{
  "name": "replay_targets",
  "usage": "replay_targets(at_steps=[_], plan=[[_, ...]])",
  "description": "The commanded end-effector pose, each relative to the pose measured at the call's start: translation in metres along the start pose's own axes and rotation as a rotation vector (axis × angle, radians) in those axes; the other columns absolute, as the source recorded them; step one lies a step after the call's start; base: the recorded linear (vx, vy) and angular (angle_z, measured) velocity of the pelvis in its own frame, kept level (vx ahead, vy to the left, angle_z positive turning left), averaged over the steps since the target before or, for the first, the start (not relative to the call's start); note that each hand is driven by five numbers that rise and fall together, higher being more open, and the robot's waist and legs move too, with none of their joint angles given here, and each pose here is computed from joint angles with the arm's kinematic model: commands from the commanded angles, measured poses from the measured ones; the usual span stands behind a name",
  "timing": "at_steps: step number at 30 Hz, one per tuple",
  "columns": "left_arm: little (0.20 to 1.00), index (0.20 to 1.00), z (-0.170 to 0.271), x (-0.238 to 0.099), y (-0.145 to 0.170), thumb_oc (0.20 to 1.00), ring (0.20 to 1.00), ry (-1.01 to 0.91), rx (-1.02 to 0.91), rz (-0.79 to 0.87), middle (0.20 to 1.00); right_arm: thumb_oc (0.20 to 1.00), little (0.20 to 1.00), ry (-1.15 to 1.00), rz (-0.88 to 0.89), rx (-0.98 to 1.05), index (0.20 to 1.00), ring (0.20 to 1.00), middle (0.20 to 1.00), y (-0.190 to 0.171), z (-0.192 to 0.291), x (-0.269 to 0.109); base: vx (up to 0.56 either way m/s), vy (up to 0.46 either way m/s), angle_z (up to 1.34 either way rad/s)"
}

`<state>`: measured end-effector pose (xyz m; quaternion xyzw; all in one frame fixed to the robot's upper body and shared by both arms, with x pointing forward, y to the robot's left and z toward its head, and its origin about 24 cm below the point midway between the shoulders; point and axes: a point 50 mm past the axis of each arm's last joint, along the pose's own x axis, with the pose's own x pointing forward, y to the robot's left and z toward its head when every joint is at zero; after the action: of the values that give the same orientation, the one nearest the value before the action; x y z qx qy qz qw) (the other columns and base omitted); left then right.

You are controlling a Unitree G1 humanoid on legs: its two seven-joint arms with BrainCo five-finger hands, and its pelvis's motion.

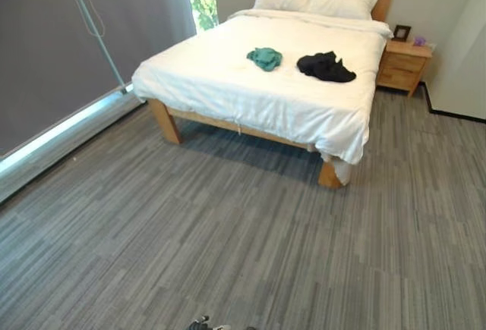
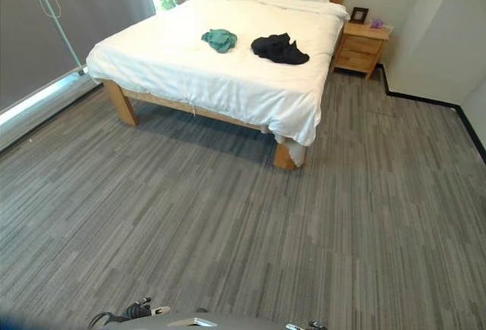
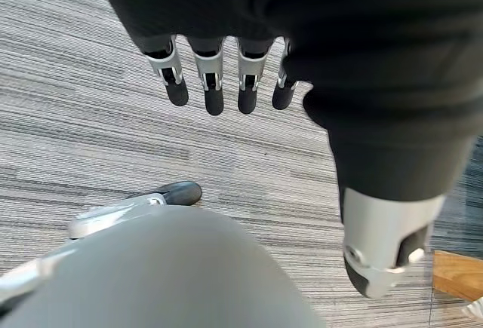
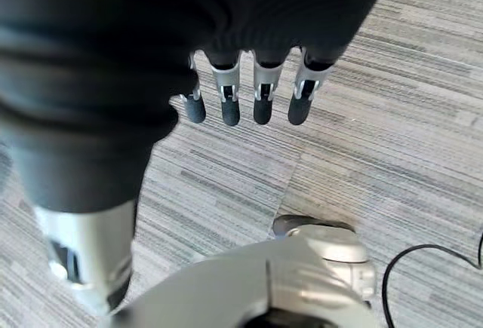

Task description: Pick up bed clothes into laundry basket.

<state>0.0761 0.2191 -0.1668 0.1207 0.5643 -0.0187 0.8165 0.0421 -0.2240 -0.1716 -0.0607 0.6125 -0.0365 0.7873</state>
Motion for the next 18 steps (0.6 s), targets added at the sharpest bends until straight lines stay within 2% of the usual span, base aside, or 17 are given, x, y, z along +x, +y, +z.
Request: replay_targets(at_steps=[1, 7, 8, 9, 10, 11, 12, 14, 18], plan=[[1.0, 1.0, 0.031, 0.005, -0.01, 1.0, 1.0, -0.094, 0.047, -0.02, 1.0, 1.0, 1.0, -0.042, -0.009, -0.043, 1.0, 1.0, 1.0, -0.006, 0.014, 0.001, 0.0, 0.0, 0.0], [1.0, 1.0, 0.033, 0.006, -0.015, 1.0, 1.0, -0.086, -0.009, -0.023, 1.0, 1.0, 1.0, -0.041, 0.027, -0.047, 1.0, 1.0, 1.0, 0.003, 0.013, 0.002, 0.0, 0.0, 0.0], [1.0, 1.0, 0.028, 0.006, -0.016, 1.0, 1.0, -0.061, -0.021, -0.028, 1.0, 1.0, 1.0, -0.032, 0.026, 0.029, 1.0, 1.0, 1.0, 0.002, 0.011, 0.002, 0.05, 0.011, 0.02], [1.0, 1.0, 0.01, 0.005, -0.017, 1.0, 1.0, 0.058, -0.108, -0.03, 1.0, 1.0, 1.0, -0.04, -0.023, 0.4, 1.0, 1.0, 1.0, -0.011, 0.013, 0.002, 0.07, 0.028, -0.01], [1.0, 1.0, 0.025, 0.007, -0.016, 1.0, 1.0, 0.022, -0.161, -0.027, 1.0, 1.0, 1.0, -0.111, -0.033, 0.482, 1.0, 1.0, 1.0, -0.016, 0.034, 0.003, 0.07, 0.028, -0.06], [1.0, 1.0, 0.026, 0.007, -0.016, 1.0, 1.0, 0.022, -0.161, -0.027, 1.0, 1.0, 1.0, -0.111, -0.033, 0.482, 1.0, 1.0, 1.0, -0.016, 0.035, 0.003, 0.03, 0.021, -0.2], [1.0, 1.0, 0.039, 0.009, -0.014, 1.0, 1.0, -0.027, -0.162, -0.018, 1.0, 1.0, 1.0, -0.151, -0.032, 0.478, 1.0, 1.0, 1.0, -0.019, 0.046, 0.003, 0.0, 0.009, -0.29], [1.0, 1.0, 0.09, 0.008, -0.004, 1.0, 1.0, -0.244, -0.105, 0.024, 1.0, 1.0, 1.0, -0.301, -0.015, 0.526, 1.0, 1.0, 1.0, -0.029, 0.08, 0.0, -0.02, 0.005, -0.18], [1.0, 1.0, 0.162, -0.016, 0.009, 1.0, 1.0, -0.601, -0.172, 0.008, 1.0, 1.0, 1.0, -0.644, -0.013, 0.416, 1.0, 1.0, 1.0, -0.047, 0.148, -0.029, -0.05, -0.002, 0.03]])
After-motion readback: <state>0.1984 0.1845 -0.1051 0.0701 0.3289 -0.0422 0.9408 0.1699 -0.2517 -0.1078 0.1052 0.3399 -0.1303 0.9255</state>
